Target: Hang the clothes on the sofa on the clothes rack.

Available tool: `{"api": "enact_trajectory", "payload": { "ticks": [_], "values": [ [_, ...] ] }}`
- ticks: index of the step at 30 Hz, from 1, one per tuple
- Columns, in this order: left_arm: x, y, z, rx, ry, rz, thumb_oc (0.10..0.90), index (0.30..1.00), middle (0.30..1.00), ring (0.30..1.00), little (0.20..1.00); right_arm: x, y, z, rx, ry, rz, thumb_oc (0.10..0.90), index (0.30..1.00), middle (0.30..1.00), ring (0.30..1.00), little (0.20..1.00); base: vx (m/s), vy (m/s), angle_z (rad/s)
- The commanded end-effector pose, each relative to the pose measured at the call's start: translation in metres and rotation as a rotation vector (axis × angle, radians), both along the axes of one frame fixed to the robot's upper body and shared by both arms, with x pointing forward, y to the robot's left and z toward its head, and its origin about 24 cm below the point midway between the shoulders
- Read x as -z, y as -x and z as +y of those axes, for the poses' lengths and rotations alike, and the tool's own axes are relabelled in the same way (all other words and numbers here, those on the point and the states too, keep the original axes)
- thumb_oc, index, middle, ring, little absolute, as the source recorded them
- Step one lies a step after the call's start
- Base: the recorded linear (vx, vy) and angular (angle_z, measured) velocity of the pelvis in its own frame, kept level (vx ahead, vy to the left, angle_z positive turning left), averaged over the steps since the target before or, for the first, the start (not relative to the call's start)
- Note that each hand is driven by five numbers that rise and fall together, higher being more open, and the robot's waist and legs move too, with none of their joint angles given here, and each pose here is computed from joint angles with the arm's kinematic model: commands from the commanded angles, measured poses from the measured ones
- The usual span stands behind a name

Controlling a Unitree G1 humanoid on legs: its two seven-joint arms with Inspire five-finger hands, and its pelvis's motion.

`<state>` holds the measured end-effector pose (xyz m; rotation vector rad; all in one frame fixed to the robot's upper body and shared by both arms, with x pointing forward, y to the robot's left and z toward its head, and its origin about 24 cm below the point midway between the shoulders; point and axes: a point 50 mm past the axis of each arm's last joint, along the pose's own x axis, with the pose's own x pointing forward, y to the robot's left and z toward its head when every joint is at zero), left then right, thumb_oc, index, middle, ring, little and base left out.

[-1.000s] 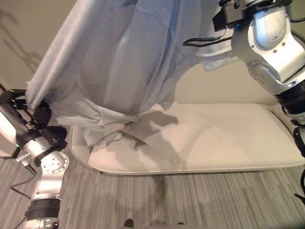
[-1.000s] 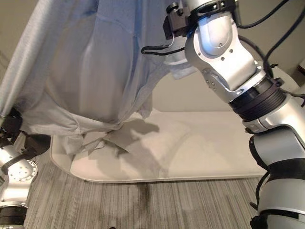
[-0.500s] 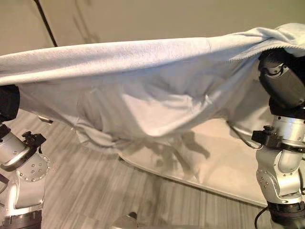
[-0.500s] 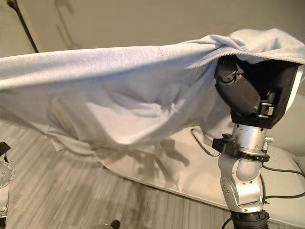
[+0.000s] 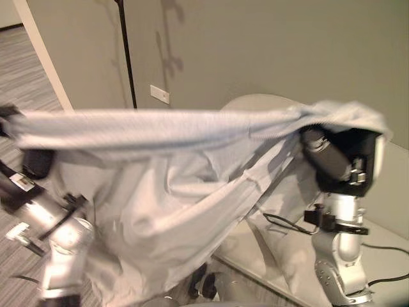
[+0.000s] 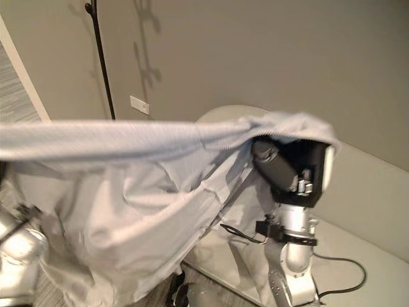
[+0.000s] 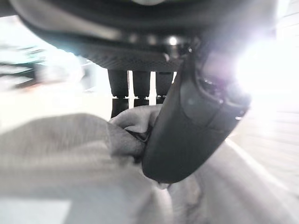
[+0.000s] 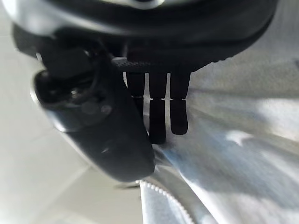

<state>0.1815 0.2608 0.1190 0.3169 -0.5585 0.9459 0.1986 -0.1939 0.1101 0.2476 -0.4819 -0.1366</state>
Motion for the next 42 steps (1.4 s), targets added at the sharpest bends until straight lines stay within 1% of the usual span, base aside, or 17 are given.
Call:
{"api": "enact_trajectory", "payload": {
  "ticks": [1,2,4,6,9,13,17,22,27,29,31,32,33,34,37,40,42],
  "values": [
    [-0.054,0.002,0.004,0.113,-0.157,-0.257,0.4,0.3,0.3,0.3,0.3,-0.05,0.002,-0.016,0.068,-0.064,-0.3,0.4,0.3,0.3,0.3,0.3,0.31,0.163,0.53],
    [-0.053,0.002,0.004,0.125,-0.144,-0.264,0.4,0.3,0.3,0.3,0.3,-0.049,-0.001,-0.014,0.066,-0.069,-0.291,0.4,0.3,0.3,0.3,0.3,-0.01,0.207,0.37],
    [-0.063,0.001,0.005,0.145,-0.191,-0.291,0.4,0.3,0.3,0.3,0.3,-0.061,-0.006,-0.013,0.082,0.009,-0.332,0.4,0.3,0.3,0.3,0.3,-0.01,0.188,0.07],
    [-0.067,0.005,0.007,0.124,-0.219,-0.304,0.4,0.3,0.3,0.3,0.3,-0.066,-0.006,-0.011,0.066,0.045,-0.355,0.4,0.3,0.3,0.3,0.3,0.04,0.059,-0.03],
    [-0.067,0.005,0.008,0.122,-0.189,-0.319,0.4,0.3,0.3,0.3,0.3,-0.07,-0.006,-0.013,0.103,0.097,-0.364,0.4,0.3,0.3,0.3,0.3,0.03,0.118,-0.1],
    [-0.064,0.009,0.008,0.13,-0.18,-0.291,0.4,0.3,0.3,0.3,0.3,-0.072,-0.001,-0.014,0.09,0.14,-0.368,0.4,0.3,0.3,0.3,0.3,0.04,0.272,0.15],
    [-0.062,0.006,0.003,0.156,-0.183,-0.276,0.4,0.3,0.3,0.3,0.3,-0.072,0.004,-0.019,0.083,0.18,-0.357,0.4,0.3,0.3,0.3,0.3,0.08,0.341,0.0],
    [-0.069,-0.003,-0.011,0.193,-0.187,-0.358,0.4,0.3,0.3,0.3,0.3,-0.071,-0.003,-0.018,0.065,0.2,-0.345,0.4,0.3,0.3,0.3,0.3,0.1,0.399,-0.03],
    [-0.065,-0.009,-0.025,0.275,-0.166,-0.37,0.4,0.3,0.3,0.3,0.3,-0.067,-0.01,-0.013,0.04,0.199,-0.318,0.4,0.3,0.3,0.3,0.3,0.01,0.62,-0.54],
    [-0.065,-0.01,-0.026,0.28,-0.169,-0.367,0.4,0.3,0.3,0.3,0.3,-0.068,-0.01,-0.014,0.048,0.207,-0.32,0.4,0.3,0.3,0.3,0.3,-0.01,0.591,-0.16],
    [-0.064,-0.015,-0.036,0.354,-0.209,-0.324,0.4,0.3,0.3,0.3,0.3,-0.06,-0.007,-0.015,0.076,0.235,-0.273,0.4,0.3,0.3,0.3,0.3,-0.07,0.9,-0.31],
    [-0.062,-0.022,-0.038,0.347,-0.239,-0.301,0.4,0.3,0.3,0.3,0.3,-0.055,0.001,-0.018,0.12,0.212,-0.256,0.4,0.3,0.3,0.3,0.3,-0.13,0.861,-0.05],
    [-0.064,-0.022,-0.038,0.337,-0.258,-0.307,0.4,0.3,0.3,0.3,0.3,-0.05,0.0,-0.016,0.127,0.199,-0.234,0.4,0.3,0.3,0.3,0.3,-0.24,1.074,0.24],
    [-0.068,-0.017,-0.032,0.285,-0.307,-0.306,0.4,0.3,0.3,0.3,0.3,-0.045,0.0,-0.014,0.139,0.181,-0.21,0.4,0.3,0.3,0.3,0.3,-0.18,0.81,0.07],
    [-0.066,-0.005,-0.02,0.2,-0.359,-0.287,0.4,0.3,0.3,0.3,0.3,-0.041,-0.001,-0.009,0.118,0.165,-0.2,0.4,0.3,0.3,0.3,0.3,-0.11,0.6,-0.62],
    [-0.06,-0.001,-0.014,0.17,-0.339,-0.253,0.4,0.3,0.3,0.3,0.3,-0.042,-0.006,-0.006,0.113,0.181,-0.203,0.4,0.3,0.3,0.3,0.3,-0.1,0.648,-0.4],
    [-0.046,0.0,-0.016,0.222,-0.283,-0.18,0.4,0.3,0.3,0.3,0.3,-0.037,-0.003,-0.005,0.091,0.206,-0.18,0.4,0.3,0.3,0.3,0.3,0.04,0.422,-0.29]
  ]
}}
